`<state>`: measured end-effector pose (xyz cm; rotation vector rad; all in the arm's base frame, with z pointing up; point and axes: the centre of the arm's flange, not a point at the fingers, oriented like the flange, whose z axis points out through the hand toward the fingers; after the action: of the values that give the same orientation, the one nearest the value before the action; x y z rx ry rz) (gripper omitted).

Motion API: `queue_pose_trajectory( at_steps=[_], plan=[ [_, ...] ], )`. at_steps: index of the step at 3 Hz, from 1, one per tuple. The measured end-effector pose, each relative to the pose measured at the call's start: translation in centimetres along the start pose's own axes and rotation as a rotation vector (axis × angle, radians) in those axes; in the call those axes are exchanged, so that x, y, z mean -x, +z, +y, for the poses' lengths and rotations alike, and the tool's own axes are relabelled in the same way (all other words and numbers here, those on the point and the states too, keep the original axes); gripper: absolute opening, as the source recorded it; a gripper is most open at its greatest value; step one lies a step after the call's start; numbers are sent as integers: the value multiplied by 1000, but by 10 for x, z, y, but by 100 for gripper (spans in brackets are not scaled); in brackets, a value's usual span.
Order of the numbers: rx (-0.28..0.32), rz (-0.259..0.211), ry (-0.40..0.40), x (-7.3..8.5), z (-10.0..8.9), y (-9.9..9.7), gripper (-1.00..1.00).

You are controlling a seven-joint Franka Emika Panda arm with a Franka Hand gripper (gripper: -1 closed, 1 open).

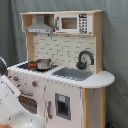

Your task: Play with the kitchen

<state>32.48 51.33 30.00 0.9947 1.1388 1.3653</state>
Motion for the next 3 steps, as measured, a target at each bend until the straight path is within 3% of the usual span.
queue_pose_trajectory(
  at_steps=[3],
  plan=[
    [-16, 10, 353, -9, 6, 7, 100]
  ],
)
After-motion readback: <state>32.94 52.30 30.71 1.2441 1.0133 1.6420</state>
